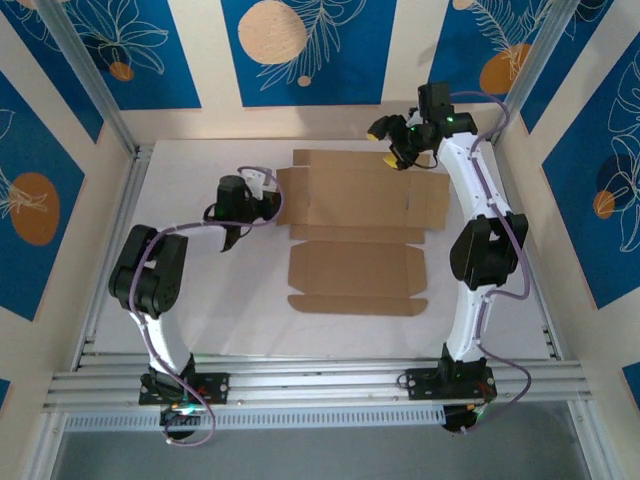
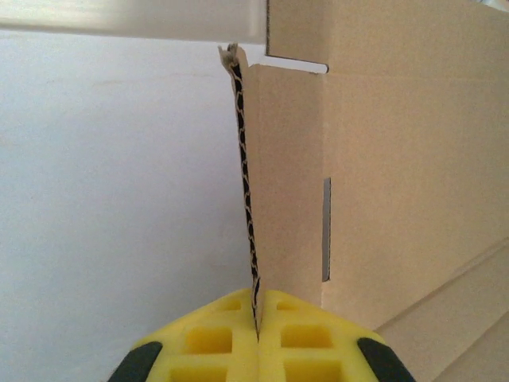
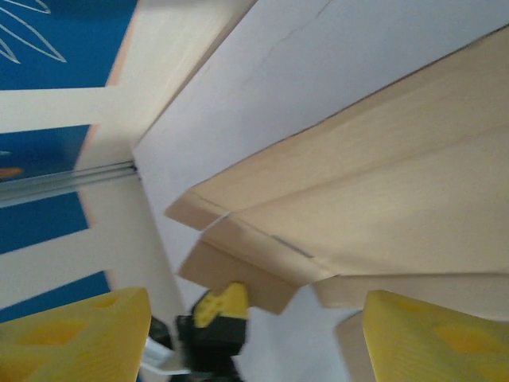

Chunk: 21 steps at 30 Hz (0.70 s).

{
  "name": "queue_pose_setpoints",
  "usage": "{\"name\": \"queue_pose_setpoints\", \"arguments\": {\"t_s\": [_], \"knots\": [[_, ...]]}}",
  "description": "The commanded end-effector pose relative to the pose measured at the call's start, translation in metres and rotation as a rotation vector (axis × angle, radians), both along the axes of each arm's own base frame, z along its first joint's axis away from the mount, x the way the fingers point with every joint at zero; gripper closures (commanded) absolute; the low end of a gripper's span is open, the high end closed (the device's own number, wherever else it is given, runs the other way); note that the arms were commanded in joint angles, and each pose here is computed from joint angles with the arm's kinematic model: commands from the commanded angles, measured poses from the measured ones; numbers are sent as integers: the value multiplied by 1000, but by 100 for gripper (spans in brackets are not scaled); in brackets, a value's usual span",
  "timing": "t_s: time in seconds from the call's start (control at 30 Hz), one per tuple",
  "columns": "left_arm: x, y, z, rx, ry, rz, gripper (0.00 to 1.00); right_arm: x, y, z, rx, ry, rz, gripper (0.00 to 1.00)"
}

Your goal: Fold the paper box

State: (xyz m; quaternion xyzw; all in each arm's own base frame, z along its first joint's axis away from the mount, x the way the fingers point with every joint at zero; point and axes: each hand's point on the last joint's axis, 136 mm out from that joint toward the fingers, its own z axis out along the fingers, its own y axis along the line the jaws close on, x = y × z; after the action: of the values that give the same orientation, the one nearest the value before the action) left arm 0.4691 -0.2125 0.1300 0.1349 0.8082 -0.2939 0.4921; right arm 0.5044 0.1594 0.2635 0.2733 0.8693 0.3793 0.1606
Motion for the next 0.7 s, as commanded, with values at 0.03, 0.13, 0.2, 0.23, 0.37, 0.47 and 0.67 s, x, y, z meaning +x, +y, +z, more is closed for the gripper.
{"name": "queue_pose_setpoints", "arguments": {"t_s": [0.03, 0.13, 0.2, 0.23, 0.37, 0.47, 0.67], "knots": [[6, -5, 51, -60, -219, -60, 100, 4, 24, 30, -8, -93, 82, 27], [-2, -9, 58, -62, -284, -110, 100, 15, 30, 52, -415, -463, 350, 26], [-6, -10, 60, -58, -314, -129, 100, 18, 42, 50, -636, -652, 537, 27], [-6, -9, 59, -51, -316, -131, 100, 16, 48, 44, -688, -726, 633, 27], [-8, -10, 55, -22, -323, -154, 100, 29, 36, 30, -900, -833, 744, 27], [-11, -10, 53, 3, -335, -172, 100, 31, 39, 20, -948, -865, 822, 26], [-12, -7, 46, 30, -349, -173, 100, 27, 43, -13, -982, -891, 959, 22]]}}
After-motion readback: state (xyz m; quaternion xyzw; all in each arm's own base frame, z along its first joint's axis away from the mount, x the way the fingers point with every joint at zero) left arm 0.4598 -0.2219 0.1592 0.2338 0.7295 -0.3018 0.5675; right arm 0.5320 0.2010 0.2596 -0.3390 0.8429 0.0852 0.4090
